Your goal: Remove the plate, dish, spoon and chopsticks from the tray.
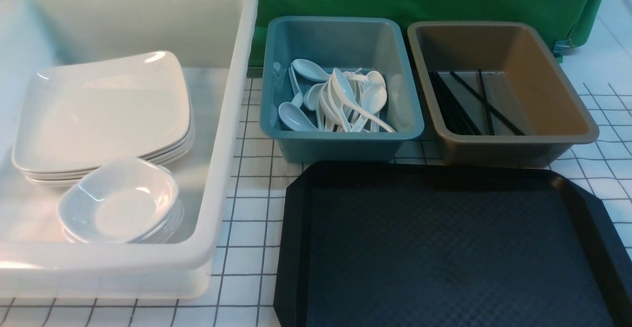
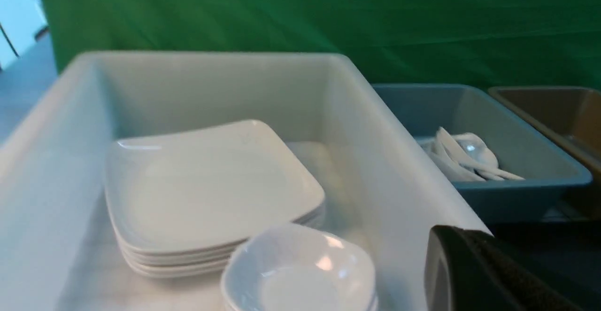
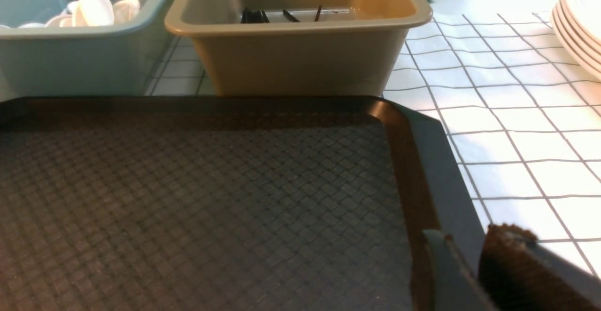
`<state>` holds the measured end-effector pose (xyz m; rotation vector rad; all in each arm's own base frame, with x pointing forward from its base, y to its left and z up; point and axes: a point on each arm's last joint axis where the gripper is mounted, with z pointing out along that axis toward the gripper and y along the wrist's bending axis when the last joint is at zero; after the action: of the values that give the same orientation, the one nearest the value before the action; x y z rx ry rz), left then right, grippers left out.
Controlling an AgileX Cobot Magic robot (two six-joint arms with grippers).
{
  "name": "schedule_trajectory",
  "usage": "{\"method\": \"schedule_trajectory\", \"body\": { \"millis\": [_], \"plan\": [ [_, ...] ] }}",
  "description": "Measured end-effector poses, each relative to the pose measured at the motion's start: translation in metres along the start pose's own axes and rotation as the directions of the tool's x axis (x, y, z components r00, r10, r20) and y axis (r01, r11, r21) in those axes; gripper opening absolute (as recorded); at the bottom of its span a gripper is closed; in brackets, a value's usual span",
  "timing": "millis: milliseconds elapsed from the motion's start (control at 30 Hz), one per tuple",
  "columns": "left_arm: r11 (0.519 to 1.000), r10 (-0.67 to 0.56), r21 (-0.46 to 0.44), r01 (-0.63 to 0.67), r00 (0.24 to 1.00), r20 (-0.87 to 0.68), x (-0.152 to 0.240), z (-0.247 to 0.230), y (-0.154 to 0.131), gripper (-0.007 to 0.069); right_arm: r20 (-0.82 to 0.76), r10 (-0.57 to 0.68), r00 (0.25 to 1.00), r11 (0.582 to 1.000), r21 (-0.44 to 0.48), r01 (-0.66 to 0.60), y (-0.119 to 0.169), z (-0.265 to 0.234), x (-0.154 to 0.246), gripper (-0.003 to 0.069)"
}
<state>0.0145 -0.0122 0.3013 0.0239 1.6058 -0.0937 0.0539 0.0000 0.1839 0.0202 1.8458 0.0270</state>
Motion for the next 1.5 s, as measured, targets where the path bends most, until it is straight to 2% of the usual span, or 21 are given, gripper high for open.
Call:
{"method": "schedule_trajectory", "body": {
  "millis": [167, 200, 367, 500, 767, 1500],
  "plan": [
    [0.999, -0.008, -0.046, 0.013, 0.994, 0.112, 0.010, 0.013, 0.007, 0.0000, 0.000, 0.000, 1.000, 1.000, 0.000, 0.000, 0.000, 0.000, 0.000, 0.0217],
    [0.998, -0.020, -0.064, 0.029, 0.992, 0.128, 0.021, 0.020, 0.010, 0.0000, 0.000, 0.000, 1.000, 1.000, 0.000, 0.000, 0.000, 0.000, 0.000, 0.0220],
    [0.984, -0.124, -0.117, 0.131, 0.990, 0.066, 0.077, 0.040, 0.021, 0.0000, 0.000, 0.000, 1.000, 1.000, 0.000, 0.000, 0.000, 0.000, 0.000, 0.0227],
    [0.984, -0.133, -0.124, 0.132, 0.991, -0.002, 0.100, 0.044, 0.022, 0.0001, 0.000, -0.001, 1.000, 1.000, 0.000, 0.001, 0.000, 0.000, 0.000, 0.0234],
    [0.997, -0.044, -0.061, 0.038, 0.995, -0.092, 0.107, 0.044, 0.019, 0.0000, 0.000, -0.001, 1.000, 1.000, 0.000, 0.001, 0.000, 0.000, 0.000, 0.0239],
    [0.998, -0.032, -0.059, 0.026, 0.995, -0.095, 0.107, 0.044, 0.019, 0.0003, 0.000, -0.001, 1.000, 1.000, 0.000, 0.001, 0.000, 0.000, 0.000, 0.0240]
  ]
}}
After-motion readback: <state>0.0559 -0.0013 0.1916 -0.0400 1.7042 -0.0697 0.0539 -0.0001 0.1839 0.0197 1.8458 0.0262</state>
